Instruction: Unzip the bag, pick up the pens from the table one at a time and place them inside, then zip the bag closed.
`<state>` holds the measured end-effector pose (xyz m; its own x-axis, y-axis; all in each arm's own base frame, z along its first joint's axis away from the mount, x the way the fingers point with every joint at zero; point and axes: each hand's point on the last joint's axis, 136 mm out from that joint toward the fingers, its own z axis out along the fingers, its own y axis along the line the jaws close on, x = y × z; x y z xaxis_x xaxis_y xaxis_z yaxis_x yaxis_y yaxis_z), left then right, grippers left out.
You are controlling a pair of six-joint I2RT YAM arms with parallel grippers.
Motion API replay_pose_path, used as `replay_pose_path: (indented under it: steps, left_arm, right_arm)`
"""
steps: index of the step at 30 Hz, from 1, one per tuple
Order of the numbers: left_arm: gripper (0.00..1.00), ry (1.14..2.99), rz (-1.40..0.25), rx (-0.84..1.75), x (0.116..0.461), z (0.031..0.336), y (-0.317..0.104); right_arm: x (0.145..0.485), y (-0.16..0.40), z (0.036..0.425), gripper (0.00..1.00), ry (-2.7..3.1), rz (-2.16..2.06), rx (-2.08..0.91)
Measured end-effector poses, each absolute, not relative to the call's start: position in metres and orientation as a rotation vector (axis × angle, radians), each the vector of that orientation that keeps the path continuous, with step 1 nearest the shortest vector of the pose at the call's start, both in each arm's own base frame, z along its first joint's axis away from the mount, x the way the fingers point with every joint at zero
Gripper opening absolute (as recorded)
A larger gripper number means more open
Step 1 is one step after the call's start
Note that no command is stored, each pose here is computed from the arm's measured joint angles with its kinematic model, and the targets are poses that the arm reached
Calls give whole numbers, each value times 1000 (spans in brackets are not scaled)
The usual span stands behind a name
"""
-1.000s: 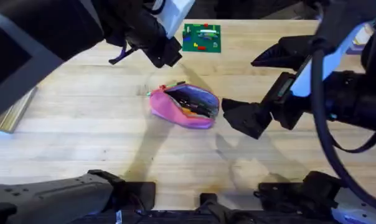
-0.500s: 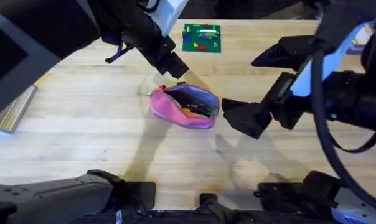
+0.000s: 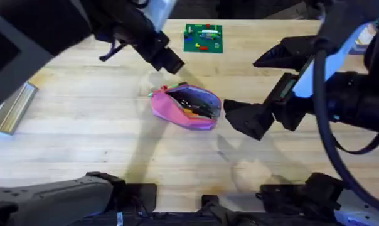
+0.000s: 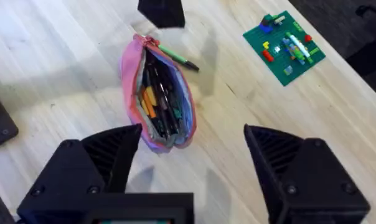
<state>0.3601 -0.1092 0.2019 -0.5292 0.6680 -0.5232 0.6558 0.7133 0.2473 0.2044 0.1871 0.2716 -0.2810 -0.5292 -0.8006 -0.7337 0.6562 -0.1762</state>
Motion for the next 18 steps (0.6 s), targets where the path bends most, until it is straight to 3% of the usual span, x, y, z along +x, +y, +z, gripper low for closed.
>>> replay_pose_path:
  steps: [4, 18]
  left_arm:
    - [992, 2343, -18, 915, 366, 203, -84]
    - [991, 2394, -68, 955, 365, 184, -87]
  right_arm:
    - [204, 187, 272, 997, 1960, 283, -987]
    - [204, 187, 272, 998, 1960, 283, -986]
